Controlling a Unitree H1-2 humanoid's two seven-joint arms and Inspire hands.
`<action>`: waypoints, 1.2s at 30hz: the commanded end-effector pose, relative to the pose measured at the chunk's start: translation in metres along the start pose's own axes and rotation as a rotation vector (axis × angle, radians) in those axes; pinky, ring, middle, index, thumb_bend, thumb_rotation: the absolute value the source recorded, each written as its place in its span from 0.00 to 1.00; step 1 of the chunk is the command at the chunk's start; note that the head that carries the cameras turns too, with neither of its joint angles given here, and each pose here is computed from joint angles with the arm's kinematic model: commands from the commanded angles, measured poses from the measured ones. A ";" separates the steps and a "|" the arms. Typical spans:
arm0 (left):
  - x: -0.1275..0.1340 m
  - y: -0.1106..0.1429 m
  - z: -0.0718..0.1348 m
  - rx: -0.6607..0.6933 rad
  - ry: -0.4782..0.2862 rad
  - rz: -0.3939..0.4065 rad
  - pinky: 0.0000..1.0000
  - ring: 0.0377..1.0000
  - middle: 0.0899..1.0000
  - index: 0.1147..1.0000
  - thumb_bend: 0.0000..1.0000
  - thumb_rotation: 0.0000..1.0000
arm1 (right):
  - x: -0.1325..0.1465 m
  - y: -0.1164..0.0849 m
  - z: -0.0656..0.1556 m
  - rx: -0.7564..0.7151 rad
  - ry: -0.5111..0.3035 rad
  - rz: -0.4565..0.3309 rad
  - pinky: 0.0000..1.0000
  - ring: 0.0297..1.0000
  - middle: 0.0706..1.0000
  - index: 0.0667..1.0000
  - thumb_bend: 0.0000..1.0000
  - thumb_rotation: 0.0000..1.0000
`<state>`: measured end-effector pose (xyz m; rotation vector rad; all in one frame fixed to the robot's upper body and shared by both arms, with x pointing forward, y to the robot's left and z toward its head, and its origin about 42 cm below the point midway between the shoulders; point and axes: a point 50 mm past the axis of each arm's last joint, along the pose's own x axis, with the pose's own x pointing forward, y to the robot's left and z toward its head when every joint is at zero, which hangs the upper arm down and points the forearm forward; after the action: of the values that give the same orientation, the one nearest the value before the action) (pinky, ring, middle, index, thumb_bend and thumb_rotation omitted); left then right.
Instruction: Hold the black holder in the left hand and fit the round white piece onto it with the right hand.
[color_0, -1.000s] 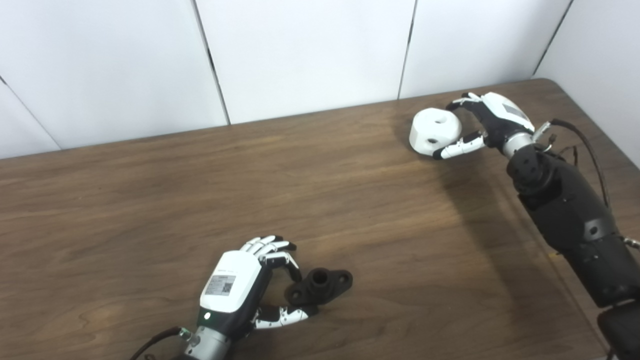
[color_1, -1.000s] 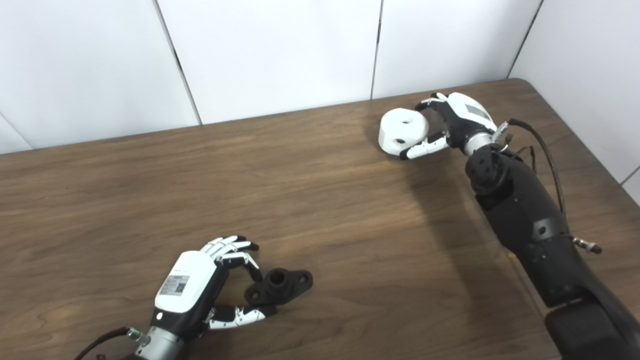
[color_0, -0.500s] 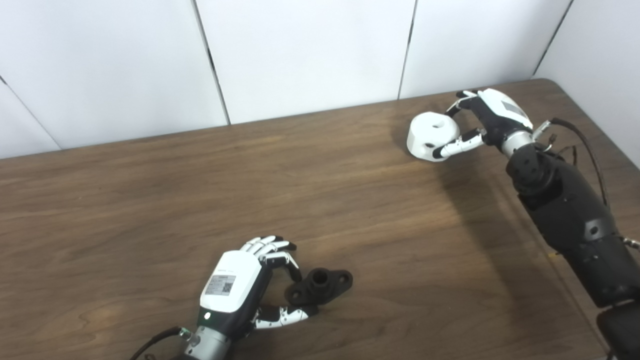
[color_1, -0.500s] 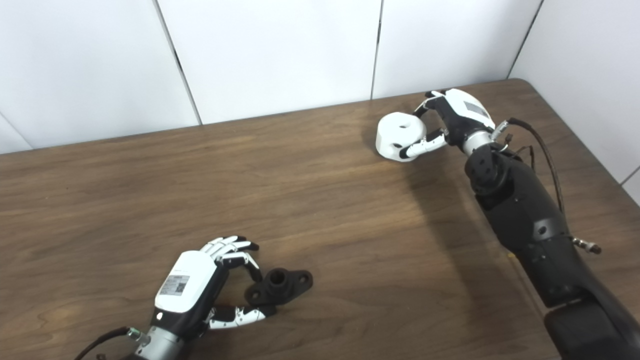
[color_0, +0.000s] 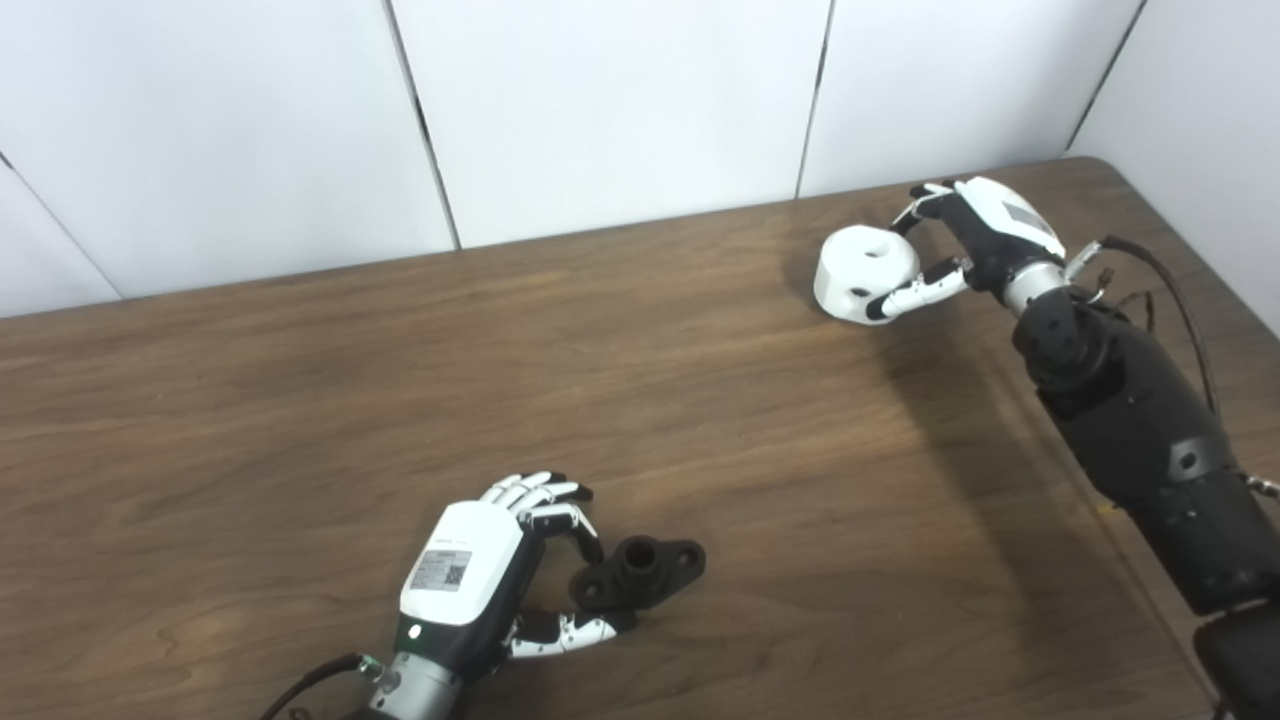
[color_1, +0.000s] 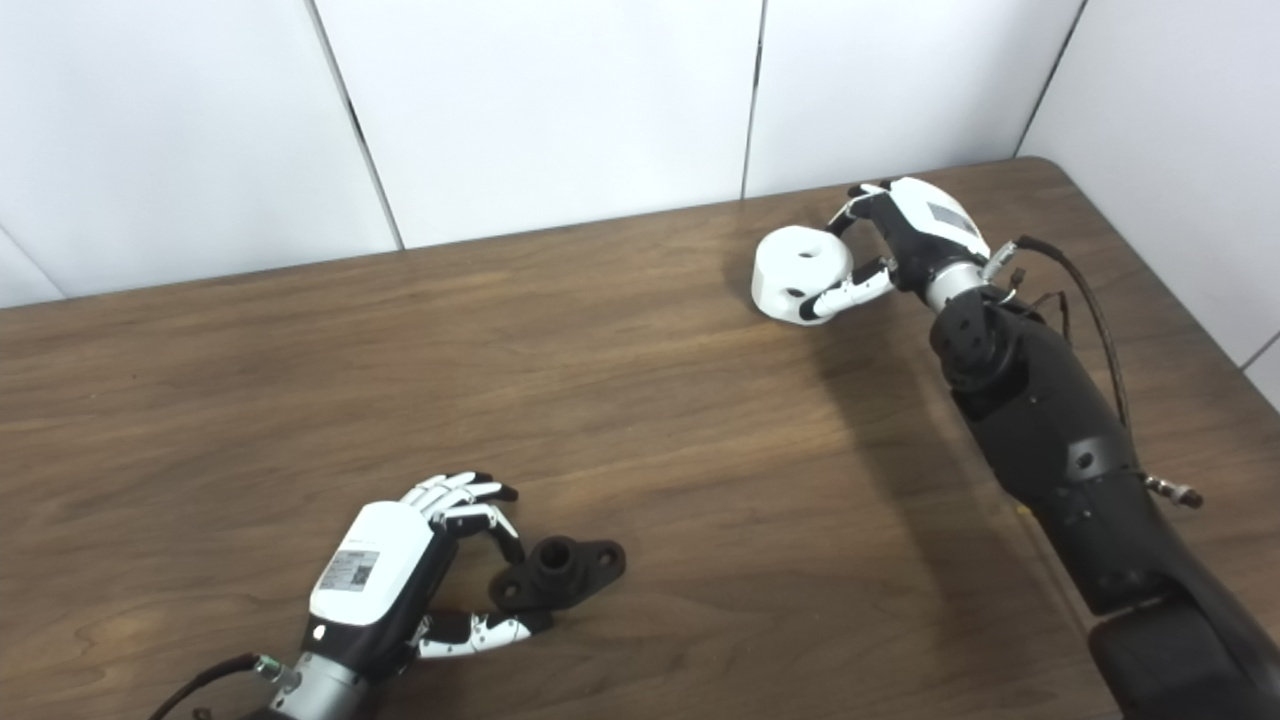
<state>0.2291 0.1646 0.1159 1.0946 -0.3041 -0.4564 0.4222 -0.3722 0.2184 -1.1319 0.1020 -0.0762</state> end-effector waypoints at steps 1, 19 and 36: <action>-0.022 -0.023 -0.026 0.047 0.156 -0.187 0.85 0.85 0.77 0.42 0.52 0.05 | 0.006 -0.022 0.008 -0.022 -0.045 -0.088 0.90 0.97 0.88 0.46 0.54 0.15; -0.017 -0.026 -0.024 0.055 0.147 -0.188 0.84 0.85 0.77 0.42 0.52 0.05 | -0.012 -0.025 0.018 -0.063 -0.117 -0.106 0.90 0.93 0.82 0.45 0.52 0.14; -0.010 -0.032 -0.018 0.055 0.145 -0.191 0.85 0.85 0.77 0.42 0.52 0.05 | -0.066 -0.041 0.059 -0.049 -0.221 -0.077 0.89 0.94 0.81 0.45 0.52 0.14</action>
<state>0.2315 0.1568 0.1161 1.0977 -0.3108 -0.4632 0.3628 -0.3258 0.2581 -1.1590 -0.0755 0.0247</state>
